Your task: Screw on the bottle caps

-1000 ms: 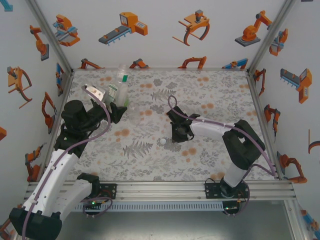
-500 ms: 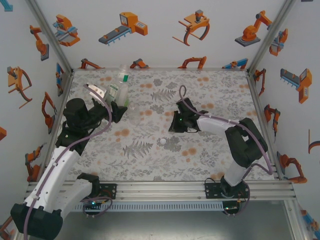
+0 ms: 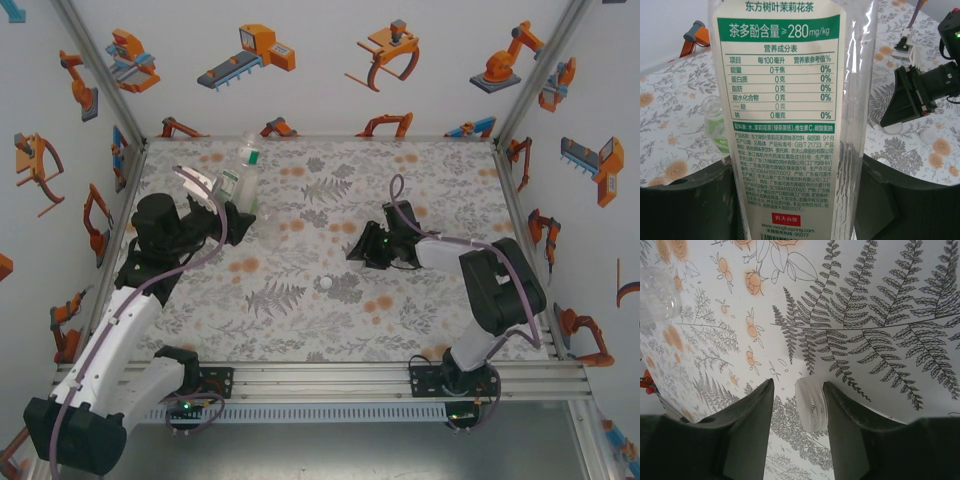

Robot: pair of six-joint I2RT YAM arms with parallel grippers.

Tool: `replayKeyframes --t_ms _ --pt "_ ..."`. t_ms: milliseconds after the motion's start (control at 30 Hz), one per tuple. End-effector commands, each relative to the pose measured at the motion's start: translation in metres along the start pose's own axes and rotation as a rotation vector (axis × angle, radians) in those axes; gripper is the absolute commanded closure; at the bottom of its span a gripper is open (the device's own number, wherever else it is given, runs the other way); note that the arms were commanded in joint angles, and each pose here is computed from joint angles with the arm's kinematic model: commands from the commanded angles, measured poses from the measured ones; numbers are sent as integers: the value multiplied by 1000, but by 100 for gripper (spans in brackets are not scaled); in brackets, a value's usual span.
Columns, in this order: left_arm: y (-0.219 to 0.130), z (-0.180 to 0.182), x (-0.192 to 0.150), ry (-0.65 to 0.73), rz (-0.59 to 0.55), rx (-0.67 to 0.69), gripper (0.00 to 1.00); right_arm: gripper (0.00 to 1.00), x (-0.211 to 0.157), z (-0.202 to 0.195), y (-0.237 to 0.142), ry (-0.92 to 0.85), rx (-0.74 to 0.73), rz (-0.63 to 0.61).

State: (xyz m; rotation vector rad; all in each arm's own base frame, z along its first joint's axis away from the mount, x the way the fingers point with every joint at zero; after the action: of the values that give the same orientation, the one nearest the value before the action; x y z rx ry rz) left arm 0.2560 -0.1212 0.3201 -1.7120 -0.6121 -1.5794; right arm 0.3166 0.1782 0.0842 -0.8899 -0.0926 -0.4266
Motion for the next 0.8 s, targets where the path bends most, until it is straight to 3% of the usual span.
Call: replayKeyframes --t_ms 0,300,767 --pt "-1 1 10 13 -30 -5 100 53 -19 -36 2 4 -190 76" --pt "3 4 6 5 5 -2 100 46 -17 -13 1 -197 -405 140" --pt "3 4 8 3 4 -4 100 49 -24 15 23 -444 -600 193"
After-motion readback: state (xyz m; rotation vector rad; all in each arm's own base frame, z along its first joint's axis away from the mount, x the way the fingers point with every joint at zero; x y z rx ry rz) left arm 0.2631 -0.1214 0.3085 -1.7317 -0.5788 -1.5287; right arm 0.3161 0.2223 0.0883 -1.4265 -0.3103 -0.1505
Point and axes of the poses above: each hand's point on the last joint's axis, 136 mm out from that joint toward the fingers, its own y axis out along the fingers, its own z axis along the line the jaws close on, x = y × z, the point moved 6 cm from there along -y, back along the fingers, and after that the axes turned 2 degrees about y, right-handed, at the moved point
